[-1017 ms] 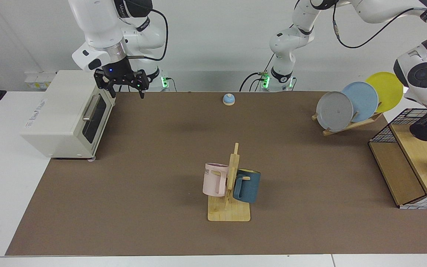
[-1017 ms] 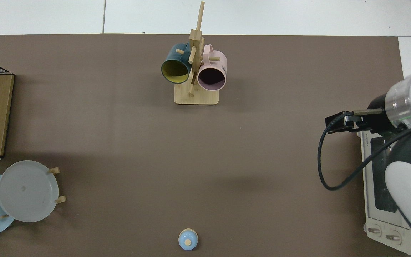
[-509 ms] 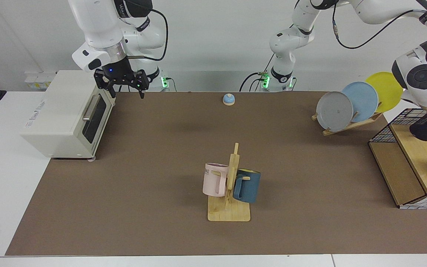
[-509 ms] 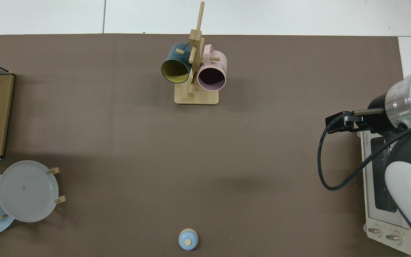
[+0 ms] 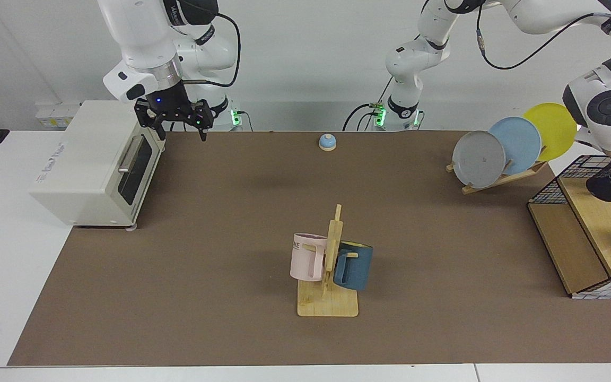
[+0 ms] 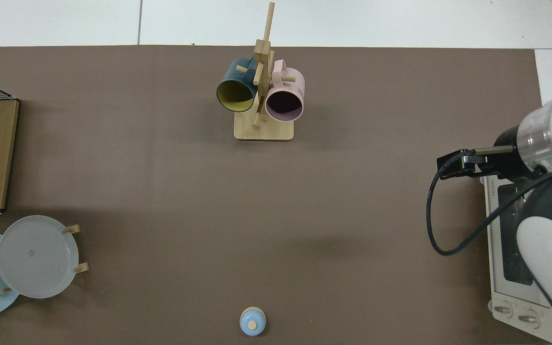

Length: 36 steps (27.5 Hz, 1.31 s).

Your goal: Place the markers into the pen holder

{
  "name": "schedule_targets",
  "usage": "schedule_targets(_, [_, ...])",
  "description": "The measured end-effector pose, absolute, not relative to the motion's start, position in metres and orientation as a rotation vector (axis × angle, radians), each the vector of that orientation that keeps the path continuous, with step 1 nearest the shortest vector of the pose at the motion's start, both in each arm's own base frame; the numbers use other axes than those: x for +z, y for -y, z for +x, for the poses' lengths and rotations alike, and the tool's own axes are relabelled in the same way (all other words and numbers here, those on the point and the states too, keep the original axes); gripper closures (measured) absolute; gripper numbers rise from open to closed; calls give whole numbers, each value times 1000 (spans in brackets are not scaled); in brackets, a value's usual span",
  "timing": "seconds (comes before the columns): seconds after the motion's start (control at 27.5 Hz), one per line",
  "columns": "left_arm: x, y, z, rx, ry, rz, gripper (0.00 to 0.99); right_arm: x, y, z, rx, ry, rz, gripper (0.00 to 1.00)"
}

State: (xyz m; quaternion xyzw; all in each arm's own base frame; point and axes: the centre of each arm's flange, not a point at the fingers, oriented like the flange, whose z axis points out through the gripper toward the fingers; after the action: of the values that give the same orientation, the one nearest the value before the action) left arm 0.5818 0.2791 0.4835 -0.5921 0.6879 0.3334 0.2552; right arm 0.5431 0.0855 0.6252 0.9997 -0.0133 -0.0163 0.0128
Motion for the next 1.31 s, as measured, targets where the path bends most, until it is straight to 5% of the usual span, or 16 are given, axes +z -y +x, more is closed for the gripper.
schedule_targets(0.22, [483, -279, 581, 902, -1869, -1613, 824, 625, -86, 543, -51, 41, 3115, 0])
schedule_targets(0.55, [484, -280, 581, 901, -1868, -1614, 581, 625, -86, 543, -51, 41, 3115, 0])
schedule_targets(1.31, [524, -274, 572, 867, -1814, -1606, 577, 625, -86, 543, -51, 41, 3115, 0])
